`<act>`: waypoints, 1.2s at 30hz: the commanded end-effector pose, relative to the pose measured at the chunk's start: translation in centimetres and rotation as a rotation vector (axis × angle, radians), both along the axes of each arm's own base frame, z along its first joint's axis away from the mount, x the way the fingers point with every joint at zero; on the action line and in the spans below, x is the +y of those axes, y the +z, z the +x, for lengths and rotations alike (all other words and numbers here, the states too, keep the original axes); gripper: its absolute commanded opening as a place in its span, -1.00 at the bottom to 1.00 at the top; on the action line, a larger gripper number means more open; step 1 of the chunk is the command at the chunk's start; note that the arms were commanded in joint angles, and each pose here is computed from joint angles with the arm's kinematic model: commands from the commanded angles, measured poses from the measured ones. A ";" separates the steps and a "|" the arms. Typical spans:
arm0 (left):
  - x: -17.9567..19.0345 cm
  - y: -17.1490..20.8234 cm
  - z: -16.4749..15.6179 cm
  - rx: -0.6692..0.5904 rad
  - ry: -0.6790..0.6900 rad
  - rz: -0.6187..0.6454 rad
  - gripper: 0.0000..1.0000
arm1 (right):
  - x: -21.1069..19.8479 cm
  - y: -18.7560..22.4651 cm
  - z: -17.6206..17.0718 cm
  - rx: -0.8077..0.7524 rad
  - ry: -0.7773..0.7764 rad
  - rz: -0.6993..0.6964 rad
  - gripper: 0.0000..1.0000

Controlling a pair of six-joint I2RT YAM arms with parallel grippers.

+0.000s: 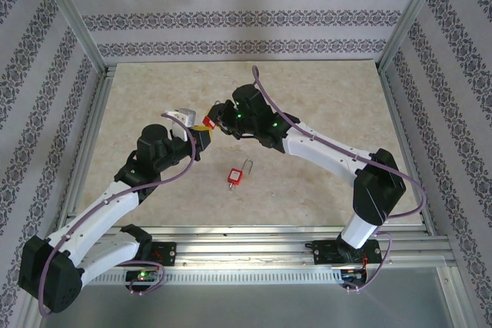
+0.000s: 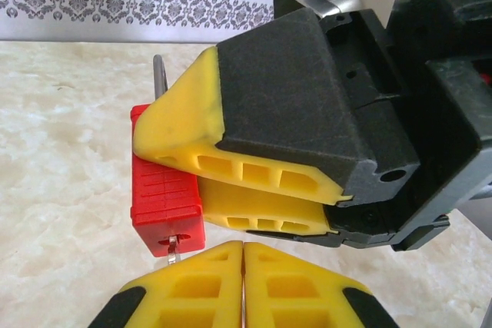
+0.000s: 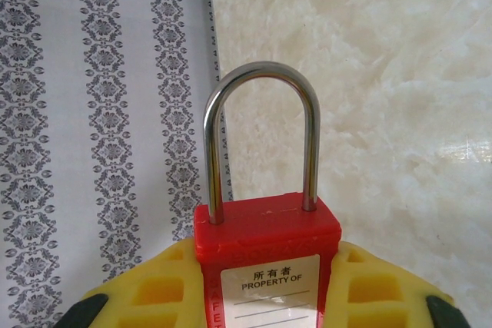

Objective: Unlock with the key

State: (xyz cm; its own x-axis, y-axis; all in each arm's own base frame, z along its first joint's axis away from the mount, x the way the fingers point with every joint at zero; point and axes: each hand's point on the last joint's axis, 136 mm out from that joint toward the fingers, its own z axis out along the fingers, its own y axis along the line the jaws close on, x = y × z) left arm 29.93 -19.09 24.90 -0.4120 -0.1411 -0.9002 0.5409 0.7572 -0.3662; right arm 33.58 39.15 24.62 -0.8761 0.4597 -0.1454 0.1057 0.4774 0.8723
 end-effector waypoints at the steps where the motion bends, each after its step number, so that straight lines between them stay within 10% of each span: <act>1: 0.0 0.1 -0.2 -0.022 0.009 -0.030 -0.81 | 1.3 2.8 -0.8 -0.032 0.058 0.083 -1.00; 26: 1.7 -0.4 -1.2 -0.052 0.073 -0.058 -1.00 | 1.5 3.0 -0.9 -0.022 0.058 0.111 -1.00; 36: 2.1 0.4 -0.8 -0.078 0.098 -0.061 -0.21 | 1.5 2.7 -1.1 -0.017 0.060 0.110 -1.00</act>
